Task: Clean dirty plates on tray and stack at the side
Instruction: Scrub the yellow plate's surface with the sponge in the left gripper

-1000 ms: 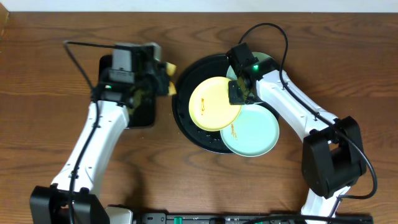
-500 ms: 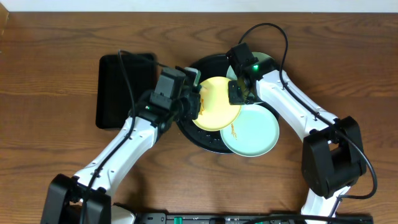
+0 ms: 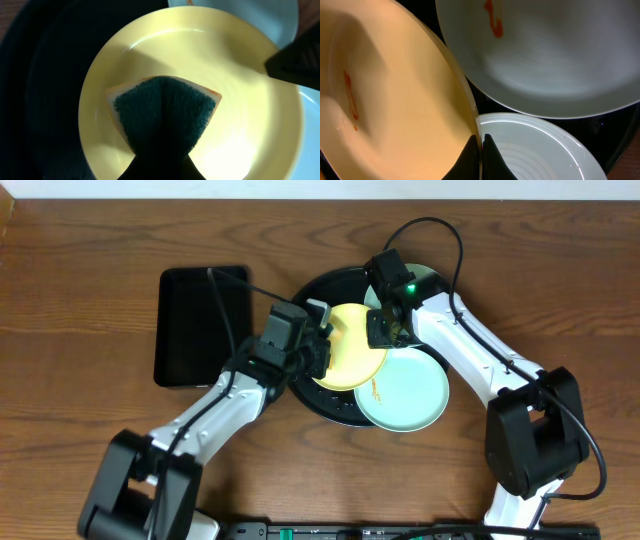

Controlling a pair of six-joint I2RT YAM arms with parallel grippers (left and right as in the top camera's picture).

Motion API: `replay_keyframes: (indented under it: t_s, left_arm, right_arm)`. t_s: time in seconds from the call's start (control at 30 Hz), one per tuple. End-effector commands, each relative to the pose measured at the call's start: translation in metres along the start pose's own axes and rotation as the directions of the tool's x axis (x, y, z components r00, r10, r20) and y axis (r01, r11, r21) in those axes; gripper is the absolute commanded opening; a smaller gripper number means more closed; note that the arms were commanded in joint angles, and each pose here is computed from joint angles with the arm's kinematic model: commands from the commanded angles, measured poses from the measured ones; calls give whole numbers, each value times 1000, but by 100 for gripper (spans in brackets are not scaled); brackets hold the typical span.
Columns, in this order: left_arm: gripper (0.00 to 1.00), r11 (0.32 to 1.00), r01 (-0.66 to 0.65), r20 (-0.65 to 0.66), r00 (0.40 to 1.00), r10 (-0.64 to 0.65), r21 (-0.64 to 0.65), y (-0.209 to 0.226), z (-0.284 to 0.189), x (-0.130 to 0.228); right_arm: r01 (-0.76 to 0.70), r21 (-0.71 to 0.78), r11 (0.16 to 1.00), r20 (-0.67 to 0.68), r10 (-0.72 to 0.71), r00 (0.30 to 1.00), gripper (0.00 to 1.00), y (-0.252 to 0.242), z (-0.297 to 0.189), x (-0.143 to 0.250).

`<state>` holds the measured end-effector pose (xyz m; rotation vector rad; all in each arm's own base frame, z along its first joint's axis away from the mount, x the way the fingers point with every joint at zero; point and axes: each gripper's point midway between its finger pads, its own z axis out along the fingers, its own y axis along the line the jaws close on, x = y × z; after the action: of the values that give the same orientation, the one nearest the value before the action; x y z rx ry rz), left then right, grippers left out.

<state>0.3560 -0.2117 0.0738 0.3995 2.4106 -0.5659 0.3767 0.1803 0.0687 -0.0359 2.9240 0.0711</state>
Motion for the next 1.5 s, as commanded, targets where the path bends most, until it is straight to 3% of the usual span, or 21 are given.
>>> replay_keyframes:
  t_s: [0.0, 0.43, 1.47]
  left_arm:
    - [7, 1000, -2, -19, 1000, 2, -4, 5, 13, 9]
    - [8, 1000, 11, -94, 995, -13, -23, 15, 33, 33]
    - [8, 999, 4, -81, 997, -8, -47, 21, 34, 36]
  right_arm:
    - [-1, -9, 1000, -4, 1, 1000, 1, 5, 2, 4]
    - [0, -13, 1000, -5, 0, 1000, 1, 5, 3, 4]
    - [0, -14, 1000, -5, 0, 1000, 1, 6, 3, 4]
